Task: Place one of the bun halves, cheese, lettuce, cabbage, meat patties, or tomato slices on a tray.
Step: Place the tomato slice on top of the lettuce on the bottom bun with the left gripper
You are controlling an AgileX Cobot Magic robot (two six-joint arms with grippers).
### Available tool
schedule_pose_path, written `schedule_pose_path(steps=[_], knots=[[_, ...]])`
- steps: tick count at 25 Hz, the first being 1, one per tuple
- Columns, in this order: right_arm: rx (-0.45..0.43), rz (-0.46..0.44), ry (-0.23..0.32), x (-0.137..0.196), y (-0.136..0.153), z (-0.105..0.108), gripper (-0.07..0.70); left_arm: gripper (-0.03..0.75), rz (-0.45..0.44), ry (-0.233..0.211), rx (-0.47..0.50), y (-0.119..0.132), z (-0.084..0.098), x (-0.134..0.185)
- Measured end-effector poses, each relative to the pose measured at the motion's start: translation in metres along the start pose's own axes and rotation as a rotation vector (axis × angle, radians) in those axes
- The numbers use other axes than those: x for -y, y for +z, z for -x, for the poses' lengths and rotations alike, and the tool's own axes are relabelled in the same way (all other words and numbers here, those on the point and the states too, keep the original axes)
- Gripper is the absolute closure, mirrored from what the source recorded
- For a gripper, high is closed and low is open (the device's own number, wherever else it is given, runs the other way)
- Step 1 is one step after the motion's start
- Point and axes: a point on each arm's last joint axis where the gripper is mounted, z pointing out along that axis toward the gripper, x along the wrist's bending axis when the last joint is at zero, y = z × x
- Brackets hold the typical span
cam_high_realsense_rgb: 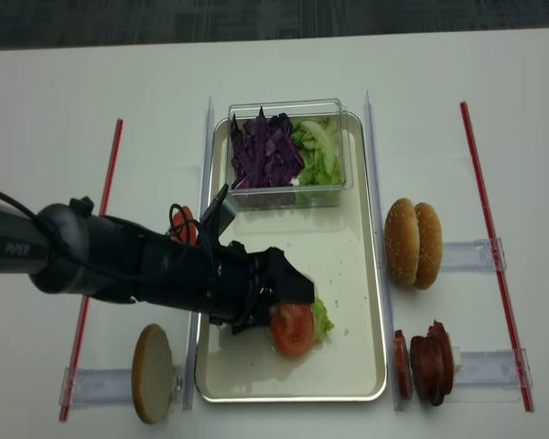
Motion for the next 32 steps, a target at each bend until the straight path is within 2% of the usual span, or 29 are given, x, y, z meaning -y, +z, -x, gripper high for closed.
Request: schedule_pose_path(steps=[5, 7, 10, 12, 16, 21, 32], knots=[[0.000, 0.000, 0.000, 0.000, 0.000, 0.000, 0.153, 0.213, 0.018, 0.032, -0.028, -0.005, 0.004, -0.001], [0.000, 0.000, 0.000, 0.000, 0.000, 0.000, 0.153, 0.218, 0.021, 0.031, -0.037, -0.008, 0.007, -0.001], [0.000, 0.000, 0.000, 0.000, 0.000, 0.000, 0.153, 0.219, -0.004, 0.015, -0.065, -0.011, 0.003, 0.000], [0.000, 0.000, 0.000, 0.000, 0.000, 0.000, 0.153, 0.220, -0.015, 0.023, -0.083, -0.012, 0.002, -0.002], [0.000, 0.000, 0.000, 0.000, 0.000, 0.000, 0.153, 0.224, -0.009, 0.048, -0.079, -0.012, 0.013, -0.015], [0.000, 0.000, 0.000, 0.000, 0.000, 0.000, 0.153, 0.227, -0.060, 0.060, -0.132, -0.014, 0.018, -0.022], [0.000, 0.000, 0.000, 0.000, 0.000, 0.000, 0.153, 0.240, -0.077, 0.045, -0.168, -0.014, 0.016, -0.022]])
